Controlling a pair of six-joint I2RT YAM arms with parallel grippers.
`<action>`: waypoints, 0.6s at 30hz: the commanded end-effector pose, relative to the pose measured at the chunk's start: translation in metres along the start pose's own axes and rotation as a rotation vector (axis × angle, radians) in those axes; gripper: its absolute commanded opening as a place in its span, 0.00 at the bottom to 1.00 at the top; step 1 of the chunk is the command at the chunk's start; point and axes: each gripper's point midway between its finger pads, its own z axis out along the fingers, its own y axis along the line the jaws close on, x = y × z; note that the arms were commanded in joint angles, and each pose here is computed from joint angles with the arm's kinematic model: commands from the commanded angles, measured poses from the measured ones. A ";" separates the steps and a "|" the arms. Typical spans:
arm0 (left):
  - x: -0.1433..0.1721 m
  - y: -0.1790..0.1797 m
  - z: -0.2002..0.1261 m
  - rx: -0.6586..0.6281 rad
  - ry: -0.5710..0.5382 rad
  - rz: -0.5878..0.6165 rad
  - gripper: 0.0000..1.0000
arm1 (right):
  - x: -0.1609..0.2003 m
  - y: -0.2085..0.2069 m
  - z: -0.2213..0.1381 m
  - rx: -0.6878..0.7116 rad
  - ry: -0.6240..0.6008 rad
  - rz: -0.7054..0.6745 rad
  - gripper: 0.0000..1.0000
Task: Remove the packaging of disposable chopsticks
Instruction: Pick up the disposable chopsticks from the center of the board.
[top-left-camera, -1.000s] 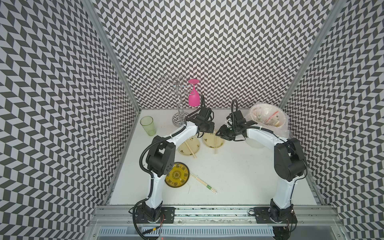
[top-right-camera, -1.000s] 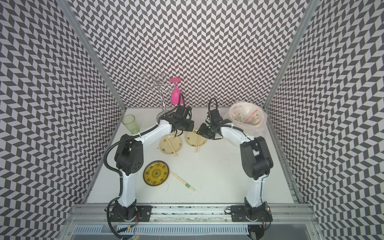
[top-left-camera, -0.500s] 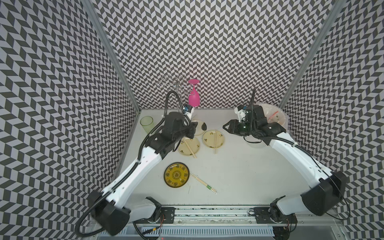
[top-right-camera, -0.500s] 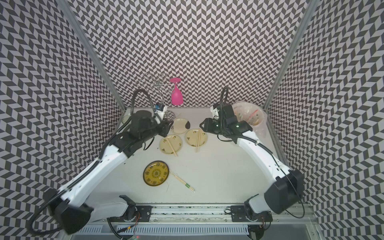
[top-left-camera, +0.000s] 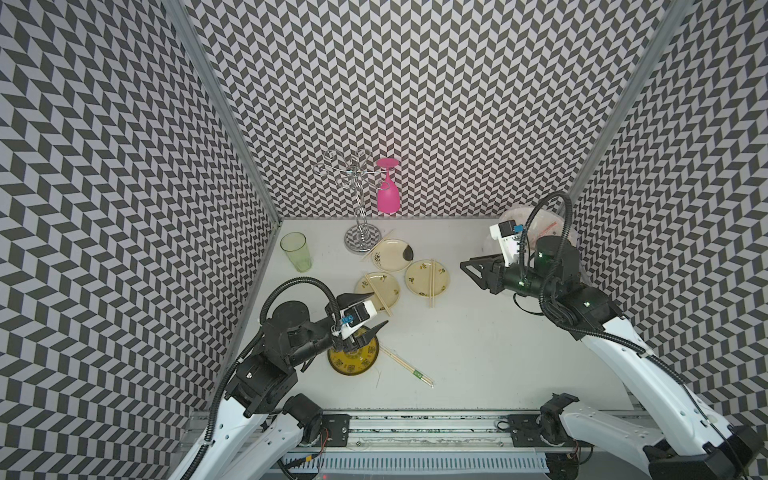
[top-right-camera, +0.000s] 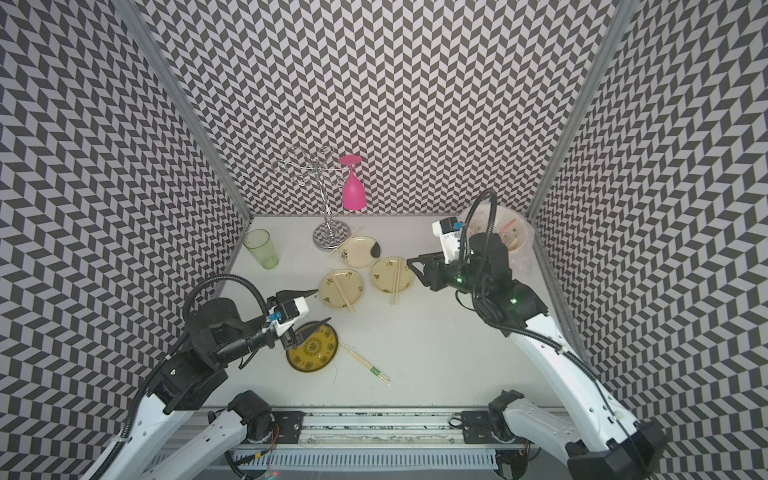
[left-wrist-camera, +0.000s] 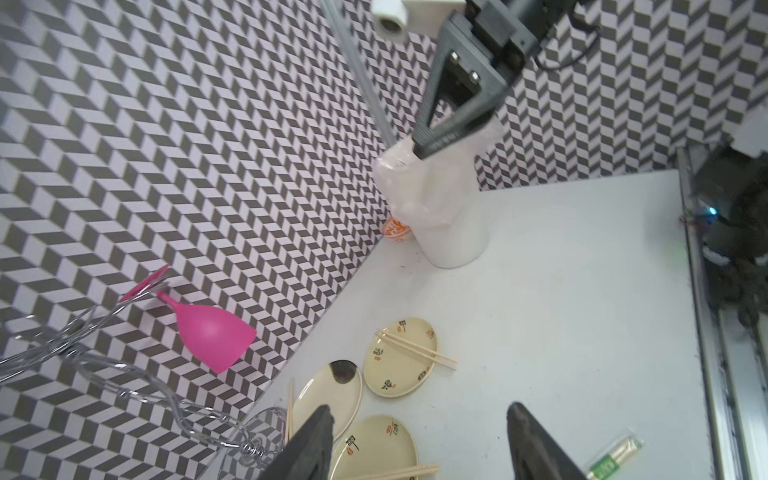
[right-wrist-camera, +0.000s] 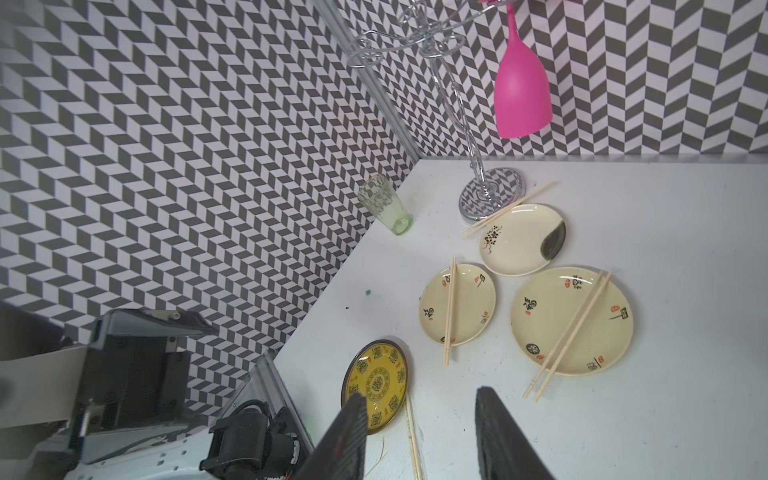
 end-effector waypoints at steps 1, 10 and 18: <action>0.027 -0.037 0.007 0.178 0.054 0.131 0.67 | -0.015 0.018 -0.010 -0.064 -0.094 -0.125 0.43; 0.085 -0.097 0.053 0.397 0.250 0.259 0.66 | -0.007 0.009 -0.014 -0.035 -0.134 -0.133 0.43; 0.115 -0.134 0.088 0.543 0.360 0.295 0.59 | -0.007 0.008 -0.012 -0.036 -0.138 -0.133 0.43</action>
